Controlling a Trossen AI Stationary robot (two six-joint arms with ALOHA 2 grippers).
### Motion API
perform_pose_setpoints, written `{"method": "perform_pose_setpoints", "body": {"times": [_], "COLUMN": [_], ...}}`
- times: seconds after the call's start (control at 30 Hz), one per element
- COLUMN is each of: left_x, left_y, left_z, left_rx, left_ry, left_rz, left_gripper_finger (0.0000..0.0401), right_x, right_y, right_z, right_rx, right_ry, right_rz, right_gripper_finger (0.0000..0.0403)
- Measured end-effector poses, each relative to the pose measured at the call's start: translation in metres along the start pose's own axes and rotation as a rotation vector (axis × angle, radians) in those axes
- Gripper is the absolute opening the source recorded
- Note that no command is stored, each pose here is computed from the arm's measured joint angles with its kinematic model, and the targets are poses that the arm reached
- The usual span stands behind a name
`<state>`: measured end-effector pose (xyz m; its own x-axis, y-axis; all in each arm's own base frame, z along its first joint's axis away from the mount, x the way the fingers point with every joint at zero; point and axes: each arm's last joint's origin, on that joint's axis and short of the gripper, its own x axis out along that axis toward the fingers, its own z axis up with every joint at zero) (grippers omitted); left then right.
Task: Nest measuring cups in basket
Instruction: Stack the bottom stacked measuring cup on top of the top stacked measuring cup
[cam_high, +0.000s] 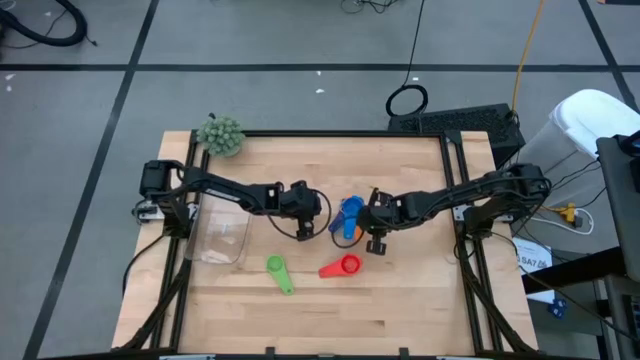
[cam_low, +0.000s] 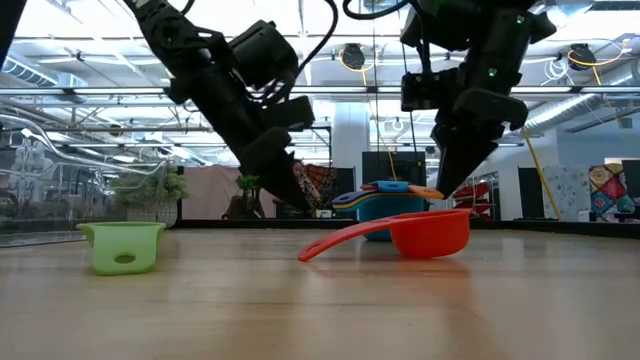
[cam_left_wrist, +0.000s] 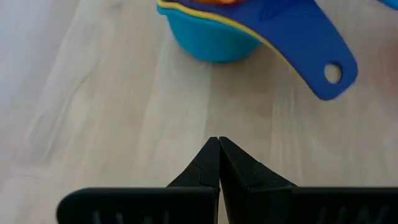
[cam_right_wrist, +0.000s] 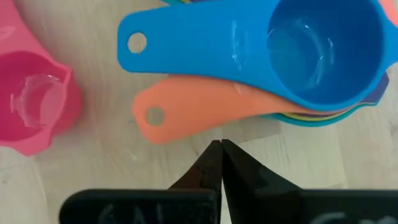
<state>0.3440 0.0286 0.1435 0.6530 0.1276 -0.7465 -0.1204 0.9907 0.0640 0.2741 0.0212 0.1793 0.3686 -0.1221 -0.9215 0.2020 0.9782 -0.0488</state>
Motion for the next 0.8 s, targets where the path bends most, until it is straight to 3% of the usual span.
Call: {"method": "perform_pose_setpoints", "body": {"times": [0.5, 0.8], "left_x": [0.013, 0.013], "left_y": [-0.003, -0.003], "left_z": [0.003, 0.005], "left_rx": [-0.024, -0.027], "left_ry": [-0.082, -0.109], "left_rz": [-0.054, -0.055], "left_gripper_finger": [0.0002, 0.0002], "right_x": [0.021, 0.022], "right_y": [0.0, 0.002], "right_z": [-0.021, -0.016], "right_rx": [0.049, 0.034], "right_ry": [-0.018, -0.09], "right_rz": [0.069, 0.096], "right_gripper_finger": [0.0, 0.0]}}
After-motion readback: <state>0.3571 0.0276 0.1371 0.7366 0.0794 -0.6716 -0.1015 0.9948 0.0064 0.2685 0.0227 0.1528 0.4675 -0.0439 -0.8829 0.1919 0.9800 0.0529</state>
